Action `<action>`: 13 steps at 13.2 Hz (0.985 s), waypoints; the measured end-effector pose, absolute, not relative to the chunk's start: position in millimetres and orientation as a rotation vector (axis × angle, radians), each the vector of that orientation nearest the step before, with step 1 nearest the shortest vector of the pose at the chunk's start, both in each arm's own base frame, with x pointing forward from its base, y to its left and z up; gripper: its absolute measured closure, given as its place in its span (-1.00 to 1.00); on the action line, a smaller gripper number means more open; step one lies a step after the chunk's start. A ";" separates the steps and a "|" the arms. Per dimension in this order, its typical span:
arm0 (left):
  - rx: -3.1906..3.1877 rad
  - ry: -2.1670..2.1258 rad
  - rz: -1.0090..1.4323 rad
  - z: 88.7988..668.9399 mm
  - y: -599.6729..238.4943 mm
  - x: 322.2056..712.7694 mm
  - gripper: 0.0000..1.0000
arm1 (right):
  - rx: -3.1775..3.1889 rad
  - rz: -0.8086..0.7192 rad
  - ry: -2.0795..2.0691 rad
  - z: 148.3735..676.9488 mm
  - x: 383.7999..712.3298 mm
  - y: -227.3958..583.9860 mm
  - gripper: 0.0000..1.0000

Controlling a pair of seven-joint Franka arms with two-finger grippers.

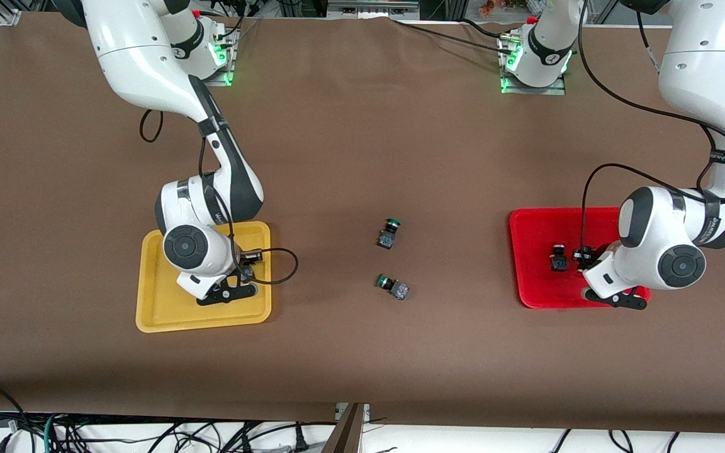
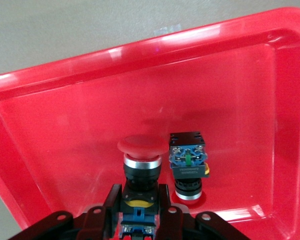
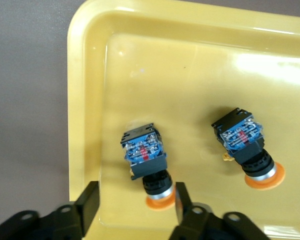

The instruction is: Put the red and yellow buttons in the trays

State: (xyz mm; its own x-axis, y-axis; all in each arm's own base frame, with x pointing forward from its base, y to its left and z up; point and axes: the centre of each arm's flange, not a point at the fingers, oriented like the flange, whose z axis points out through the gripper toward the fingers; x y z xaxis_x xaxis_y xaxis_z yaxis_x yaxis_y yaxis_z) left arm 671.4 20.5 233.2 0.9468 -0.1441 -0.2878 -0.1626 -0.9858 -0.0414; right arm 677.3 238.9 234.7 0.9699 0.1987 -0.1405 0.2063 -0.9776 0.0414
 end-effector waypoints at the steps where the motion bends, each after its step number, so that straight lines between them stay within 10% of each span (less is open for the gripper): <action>1: -3.036 0.238 0.441 233.4 21.0 671.5 0.00 | 3.065 -0.198 0.318 237.8 678.7 239.3 -0.74; 2: -3.038 0.243 0.438 234.1 18.9 671.8 -0.30 | 3.068 -0.164 0.315 250.2 683.6 235.8 -0.99; 6: -3.047 0.256 0.347 267.5 11.2 682.1 -1.00 | 3.113 -0.070 0.248 340.4 693.1 207.8 -1.00; 13: -3.067 0.246 0.125 549.1 -22.3 646.4 -1.00 | 3.171 -0.097 0.226 516.3 621.6 172.2 -1.00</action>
